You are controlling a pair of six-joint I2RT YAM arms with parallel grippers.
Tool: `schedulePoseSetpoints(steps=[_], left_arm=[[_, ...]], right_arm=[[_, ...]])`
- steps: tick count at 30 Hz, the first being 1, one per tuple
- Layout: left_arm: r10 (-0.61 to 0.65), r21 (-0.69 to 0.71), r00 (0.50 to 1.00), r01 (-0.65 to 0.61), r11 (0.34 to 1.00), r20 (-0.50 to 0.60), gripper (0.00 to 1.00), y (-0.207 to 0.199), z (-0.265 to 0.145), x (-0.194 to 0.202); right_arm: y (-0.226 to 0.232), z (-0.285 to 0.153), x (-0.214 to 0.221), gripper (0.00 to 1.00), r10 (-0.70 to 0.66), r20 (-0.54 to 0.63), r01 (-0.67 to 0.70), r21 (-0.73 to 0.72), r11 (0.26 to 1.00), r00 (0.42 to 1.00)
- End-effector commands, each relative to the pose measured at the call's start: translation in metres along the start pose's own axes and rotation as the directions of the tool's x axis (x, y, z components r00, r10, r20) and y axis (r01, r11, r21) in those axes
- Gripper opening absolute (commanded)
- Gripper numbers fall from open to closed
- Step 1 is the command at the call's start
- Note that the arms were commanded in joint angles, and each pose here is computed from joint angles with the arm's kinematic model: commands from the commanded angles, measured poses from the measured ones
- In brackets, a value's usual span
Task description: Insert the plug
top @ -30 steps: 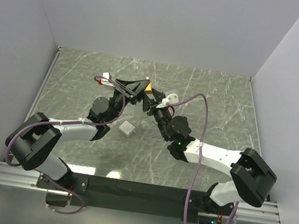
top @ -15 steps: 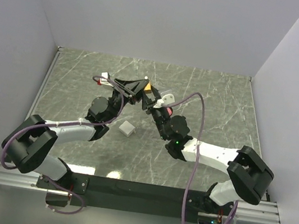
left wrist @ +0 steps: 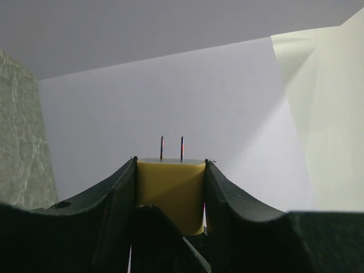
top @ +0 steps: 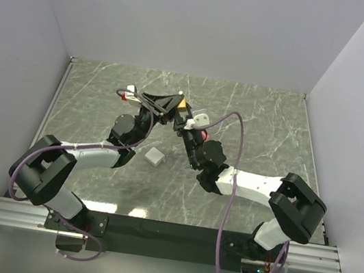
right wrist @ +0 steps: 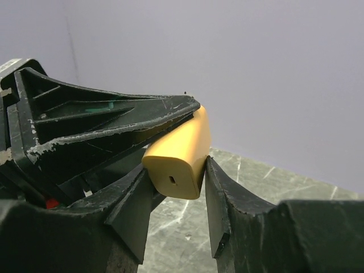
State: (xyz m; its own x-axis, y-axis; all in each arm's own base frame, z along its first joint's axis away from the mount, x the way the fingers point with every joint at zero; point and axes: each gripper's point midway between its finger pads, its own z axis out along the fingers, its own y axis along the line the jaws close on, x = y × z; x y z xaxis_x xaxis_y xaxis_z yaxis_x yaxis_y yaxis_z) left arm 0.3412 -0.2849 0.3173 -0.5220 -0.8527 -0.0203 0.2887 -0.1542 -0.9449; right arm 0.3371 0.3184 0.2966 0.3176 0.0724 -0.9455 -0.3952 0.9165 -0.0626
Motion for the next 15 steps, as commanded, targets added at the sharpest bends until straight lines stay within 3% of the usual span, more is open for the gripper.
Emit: schedulePoseSetpoints(steps=[1, 3, 4, 10, 15], left_arm=[[0.021, 0.004, 0.960, -0.021, 1.000, -0.278, 0.43, 0.008, -0.020, 0.059], [0.044, 0.015, 0.960, -0.041, 0.999, -0.276, 0.49, 0.011, -0.023, 0.056], [0.051, 0.040, 0.960, -0.041, 0.998, -0.275, 0.57, 0.006, -0.024, 0.056], [0.111, 0.109, 0.953, -0.083, 0.991, -0.282, 0.76, 0.000, -0.029, 0.051], [0.123, 0.138, 0.962, -0.091, 0.986, -0.242, 0.81, -0.002, -0.034, 0.036]], right_arm=[[-0.028, 0.022, -0.061, 0.00, 0.062, 0.156, -0.084, 0.135, 0.987, 0.986], [-0.031, 0.023, -0.063, 0.00, 0.063, 0.150, -0.084, 0.141, 0.986, 0.987], [-0.031, 0.023, -0.060, 0.00, 0.059, 0.132, -0.077, 0.138, 0.987, 0.989], [-0.042, 0.021, -0.054, 0.00, 0.082, 0.087, -0.093, 0.126, 0.988, 0.993], [-0.046, 0.010, -0.045, 0.00, 0.086, 0.045, -0.090, 0.102, 0.991, 0.995]])
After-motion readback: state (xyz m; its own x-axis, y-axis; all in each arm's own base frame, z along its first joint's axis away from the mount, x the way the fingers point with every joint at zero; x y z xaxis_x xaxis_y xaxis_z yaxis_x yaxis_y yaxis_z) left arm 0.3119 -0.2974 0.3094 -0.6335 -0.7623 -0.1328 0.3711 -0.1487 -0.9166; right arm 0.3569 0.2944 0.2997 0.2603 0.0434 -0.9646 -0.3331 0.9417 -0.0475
